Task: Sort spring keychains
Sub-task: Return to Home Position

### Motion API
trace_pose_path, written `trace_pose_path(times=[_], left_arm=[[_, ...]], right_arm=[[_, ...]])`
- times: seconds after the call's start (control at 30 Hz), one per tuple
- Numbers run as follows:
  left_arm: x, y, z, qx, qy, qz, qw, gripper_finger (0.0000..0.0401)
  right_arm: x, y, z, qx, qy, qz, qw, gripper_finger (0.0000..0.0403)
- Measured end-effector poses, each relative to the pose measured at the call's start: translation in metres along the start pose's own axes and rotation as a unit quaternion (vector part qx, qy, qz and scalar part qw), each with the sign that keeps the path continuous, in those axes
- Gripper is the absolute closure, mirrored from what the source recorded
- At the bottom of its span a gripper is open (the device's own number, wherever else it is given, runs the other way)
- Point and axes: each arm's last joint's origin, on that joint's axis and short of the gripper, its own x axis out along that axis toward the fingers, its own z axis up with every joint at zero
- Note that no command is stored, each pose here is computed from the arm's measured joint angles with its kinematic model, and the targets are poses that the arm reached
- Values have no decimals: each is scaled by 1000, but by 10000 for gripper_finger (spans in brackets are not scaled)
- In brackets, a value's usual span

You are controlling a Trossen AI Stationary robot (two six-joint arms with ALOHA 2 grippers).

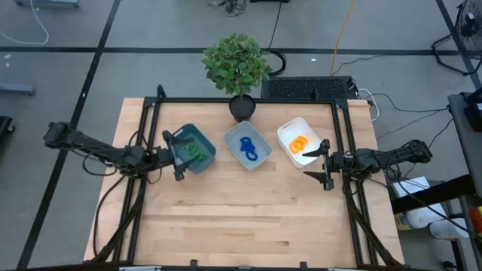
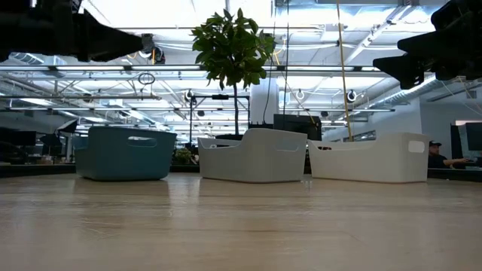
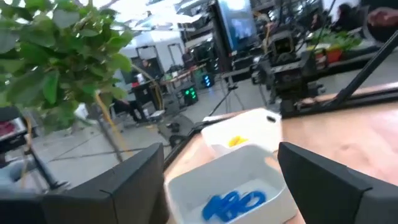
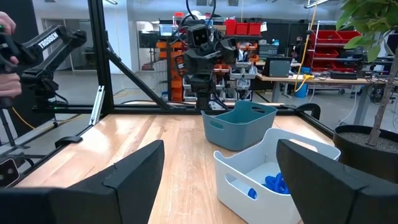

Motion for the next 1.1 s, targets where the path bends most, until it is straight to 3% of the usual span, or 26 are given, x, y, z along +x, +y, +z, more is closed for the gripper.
trace_pose_path(times=[0.3, 0.57, 1.1], left_arm=[[-11, 16, -11, -1, 59, 15, 998, 87], [-21, 24, -18, -18, 80, -21, 996, 89], [-25, 17, -44, -19, 85, -42, 995, 89]], right_arm=[[0, 0, 0, 0, 0, 0, 1000, 105], [0, 0, 0, 0, 0, 0, 1000, 105], [0, 0, 0, 0, 0, 0, 1000, 105]])
